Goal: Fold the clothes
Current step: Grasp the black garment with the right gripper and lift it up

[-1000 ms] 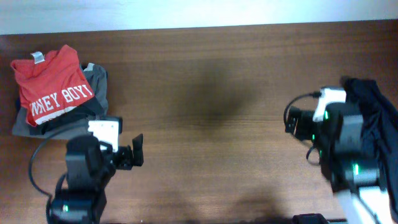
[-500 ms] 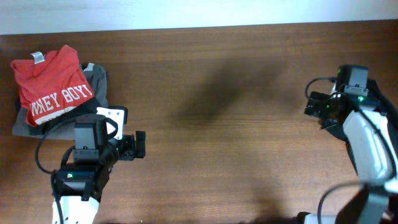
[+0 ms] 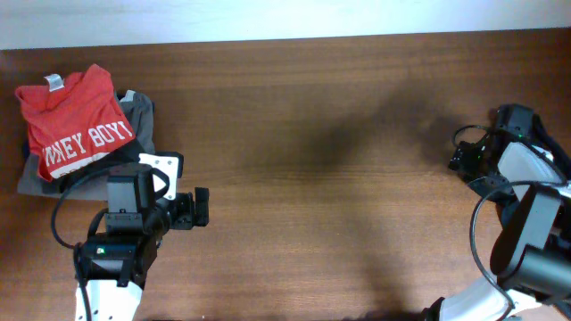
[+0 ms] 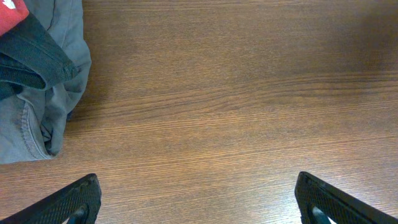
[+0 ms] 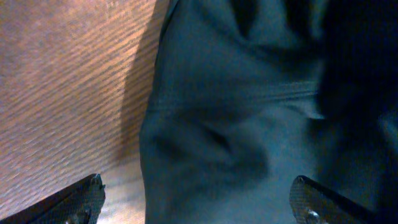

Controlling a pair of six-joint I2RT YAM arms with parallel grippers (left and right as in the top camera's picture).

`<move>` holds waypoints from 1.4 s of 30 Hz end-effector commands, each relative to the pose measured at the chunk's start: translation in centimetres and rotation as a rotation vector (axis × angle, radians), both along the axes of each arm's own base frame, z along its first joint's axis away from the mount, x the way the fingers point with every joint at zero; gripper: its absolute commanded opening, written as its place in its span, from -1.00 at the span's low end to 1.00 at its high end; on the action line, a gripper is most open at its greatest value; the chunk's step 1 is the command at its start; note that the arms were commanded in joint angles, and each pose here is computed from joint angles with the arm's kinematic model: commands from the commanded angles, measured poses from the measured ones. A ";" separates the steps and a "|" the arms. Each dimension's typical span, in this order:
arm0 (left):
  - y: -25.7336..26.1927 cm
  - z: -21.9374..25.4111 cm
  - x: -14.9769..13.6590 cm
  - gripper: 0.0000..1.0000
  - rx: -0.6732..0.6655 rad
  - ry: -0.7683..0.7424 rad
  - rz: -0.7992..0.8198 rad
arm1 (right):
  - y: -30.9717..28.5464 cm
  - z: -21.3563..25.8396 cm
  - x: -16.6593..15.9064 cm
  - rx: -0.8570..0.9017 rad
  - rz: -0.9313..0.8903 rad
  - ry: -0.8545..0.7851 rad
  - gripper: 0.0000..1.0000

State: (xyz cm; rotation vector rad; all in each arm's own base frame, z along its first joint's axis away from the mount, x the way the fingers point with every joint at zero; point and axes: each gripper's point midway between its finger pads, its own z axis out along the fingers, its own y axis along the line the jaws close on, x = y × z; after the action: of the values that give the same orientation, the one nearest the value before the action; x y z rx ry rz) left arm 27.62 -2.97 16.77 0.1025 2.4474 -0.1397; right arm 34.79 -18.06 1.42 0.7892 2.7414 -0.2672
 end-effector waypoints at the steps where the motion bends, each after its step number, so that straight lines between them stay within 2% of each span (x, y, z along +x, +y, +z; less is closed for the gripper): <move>1: -0.4 1.1 0.5 0.98 -0.016 -0.025 -0.005 | -0.1 -1.4 0.6 0.019 -0.003 0.009 0.98; 3: -0.4 1.1 0.5 0.98 -0.016 -0.025 -0.005 | -0.1 -2.1 0.4 0.024 -0.004 0.023 0.99; 4: -0.4 1.1 0.5 0.98 -0.016 -0.026 -0.005 | -0.1 -2.4 0.4 0.027 -0.004 0.029 0.95; 5: -0.4 1.1 0.5 0.99 -0.016 -0.026 -0.005 | -0.1 -2.6 0.3 0.027 -0.006 0.036 0.81; 7: -0.4 1.1 0.5 0.98 -0.016 -0.026 -0.005 | -0.1 -2.6 0.2 0.027 -0.006 0.038 0.30; 9: -0.4 1.1 0.5 0.98 -0.016 -0.026 -0.005 | -0.2 -2.5 0.4 0.025 -0.006 0.032 -0.35; 10: -0.4 1.1 0.5 0.98 -0.016 -0.027 -0.005 | -0.1 -2.5 0.4 0.025 -0.006 0.032 -0.74; 11: -0.4 1.1 0.5 0.98 -0.016 -0.029 -0.005 | 0.0 -2.5 0.4 0.030 -0.003 0.032 -0.92; 15: -0.4 1.4 0.8 0.98 -0.017 -0.044 -0.005 | 1.7 -1.9 1.2 0.107 0.032 0.003 -0.93; 19: -0.4 1.7 1.2 0.99 -0.018 -0.065 -0.005 | 5.5 0.6 4.4 0.228 0.131 -0.089 -0.92; 23: -0.4 1.8 1.2 0.98 -0.018 -0.067 -0.005 | 11.5 5.8 10.1 0.325 0.306 -0.250 -0.93; 29: -0.4 1.8 1.2 0.98 -0.018 -0.067 -0.005 | 21.1 19.8 19.6 0.269 0.547 -0.631 -0.92; 33: -0.4 1.8 1.2 0.98 -0.018 -0.067 -0.005 | 23.5 28.9 22.3 0.124 0.574 -0.840 -0.91; 34: -0.4 1.8 1.2 0.98 -0.018 -0.067 -0.005 | 23.3 30.4 22.5 0.087 0.557 -0.865 -0.73; 35: -0.4 1.8 1.2 0.98 -0.018 -0.067 -0.005 | 23.0 31.5 22.5 0.060 0.541 -0.878 -0.38; 38: -0.4 1.8 1.2 0.98 -0.018 -0.067 -0.005 | 21.7 31.3 21.8 0.037 0.506 -0.826 0.95; 42: -0.4 1.8 1.2 0.98 -0.018 -0.067 -0.005 | 18.3 26.9 19.2 0.033 0.434 -0.615 0.98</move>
State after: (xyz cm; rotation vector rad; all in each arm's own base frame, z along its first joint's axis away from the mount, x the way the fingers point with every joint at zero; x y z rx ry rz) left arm 28.43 -3.02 17.54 0.1042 2.4031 -0.1389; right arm 55.12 4.18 30.25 0.0959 2.1643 0.2189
